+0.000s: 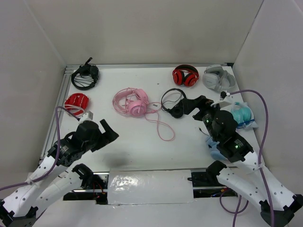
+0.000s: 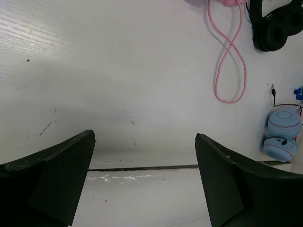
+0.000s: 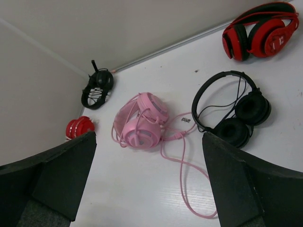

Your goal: Wrap the headphones

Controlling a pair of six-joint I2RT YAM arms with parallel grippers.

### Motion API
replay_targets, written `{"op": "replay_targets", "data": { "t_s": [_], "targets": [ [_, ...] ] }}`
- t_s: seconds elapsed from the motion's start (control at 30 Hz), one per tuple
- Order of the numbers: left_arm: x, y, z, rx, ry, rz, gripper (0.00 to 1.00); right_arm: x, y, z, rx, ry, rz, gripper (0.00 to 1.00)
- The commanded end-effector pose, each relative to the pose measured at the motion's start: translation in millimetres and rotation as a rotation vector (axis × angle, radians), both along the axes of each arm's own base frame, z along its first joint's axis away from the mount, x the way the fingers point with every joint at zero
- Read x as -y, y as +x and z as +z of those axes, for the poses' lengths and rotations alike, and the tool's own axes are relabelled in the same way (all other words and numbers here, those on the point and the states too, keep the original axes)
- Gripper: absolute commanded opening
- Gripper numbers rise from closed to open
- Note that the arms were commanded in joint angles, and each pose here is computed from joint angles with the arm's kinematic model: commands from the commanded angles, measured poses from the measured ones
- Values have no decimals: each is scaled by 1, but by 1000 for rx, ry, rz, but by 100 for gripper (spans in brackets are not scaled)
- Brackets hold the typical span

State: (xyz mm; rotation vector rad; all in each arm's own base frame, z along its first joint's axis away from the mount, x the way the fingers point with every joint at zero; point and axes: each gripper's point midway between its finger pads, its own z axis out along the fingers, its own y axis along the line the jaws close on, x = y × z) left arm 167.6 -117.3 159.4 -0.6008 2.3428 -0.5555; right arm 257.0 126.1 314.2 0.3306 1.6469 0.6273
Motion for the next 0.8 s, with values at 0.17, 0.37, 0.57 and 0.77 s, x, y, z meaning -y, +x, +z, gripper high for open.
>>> {"op": "replay_targets", "data": {
  "t_s": [0.17,0.37,0.57,0.77],
  "targets": [
    [-1,6,2,2,0,34,99,-41,34,-13,-51,-98,94,100],
    [-4,4,-9,-30,13,63,99,-83,81,-57,-233,-247,92,100],
    [-4,7,-14,-26,17,66,99,-153,143,-109,-387,-409,83,100],
    [1,15,-17,-20,25,46,99,-192,182,-164,-519,-464,58,100]
  ]
}}
